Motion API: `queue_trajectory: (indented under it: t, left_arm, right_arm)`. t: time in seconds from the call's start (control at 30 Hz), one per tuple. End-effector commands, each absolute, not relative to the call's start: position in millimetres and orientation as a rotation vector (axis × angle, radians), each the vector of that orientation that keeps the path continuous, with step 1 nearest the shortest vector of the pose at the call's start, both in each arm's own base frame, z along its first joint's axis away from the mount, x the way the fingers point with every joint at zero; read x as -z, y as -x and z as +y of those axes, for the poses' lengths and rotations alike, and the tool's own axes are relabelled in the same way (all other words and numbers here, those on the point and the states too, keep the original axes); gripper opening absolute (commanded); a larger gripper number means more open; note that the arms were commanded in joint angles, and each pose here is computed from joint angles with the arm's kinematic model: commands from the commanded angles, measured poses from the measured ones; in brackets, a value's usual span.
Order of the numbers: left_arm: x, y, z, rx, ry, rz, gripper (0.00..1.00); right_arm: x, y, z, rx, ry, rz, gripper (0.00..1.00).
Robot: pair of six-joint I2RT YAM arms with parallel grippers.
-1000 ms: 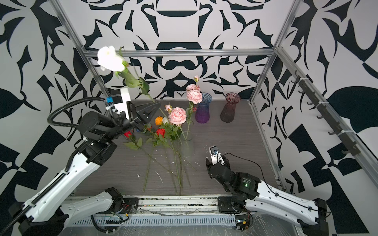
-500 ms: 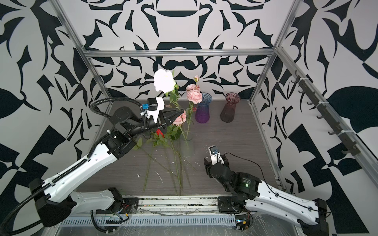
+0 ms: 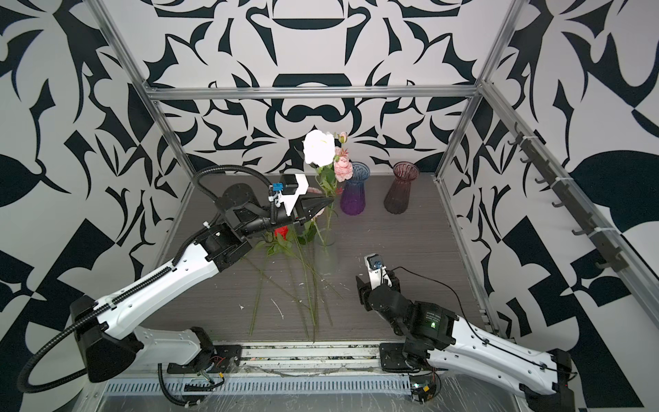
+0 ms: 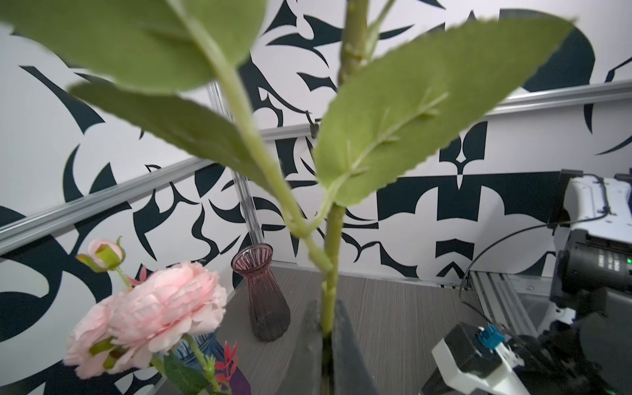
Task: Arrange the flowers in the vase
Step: 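Carry the white rose over the clear vase with the left gripper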
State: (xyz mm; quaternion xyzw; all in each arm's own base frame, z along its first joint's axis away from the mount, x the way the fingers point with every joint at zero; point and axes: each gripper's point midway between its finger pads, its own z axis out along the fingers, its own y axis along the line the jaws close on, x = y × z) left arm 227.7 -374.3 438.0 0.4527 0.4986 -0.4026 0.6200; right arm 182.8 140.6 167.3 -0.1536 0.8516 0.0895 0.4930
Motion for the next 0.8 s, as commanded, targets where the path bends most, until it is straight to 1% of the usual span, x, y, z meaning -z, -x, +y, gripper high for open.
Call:
queue_trajectory:
  t: [0.0,0.27,0.37,0.77]
  left_arm:
    - [-434,-224,-381,0.903,-1.085,1.141,0.00]
    - [-475,-210,-387,0.873,-1.094,1.045,0.00]
    - [-483,-209,-386,0.856,-1.093,1.026,0.00]
    - [-478,-211,-384,0.825,-1.095,1.037,0.00]
  right_arm:
    - [-174,-185,142,-0.232,0.362,2.042,0.67]
    - [-173,-185,142,-0.231,0.365,2.043,0.67]
    - [-173,-185,143,-0.228,0.367,2.045,0.67]
    - [-173,-185,142,-0.222,0.369,2.043,0.68]
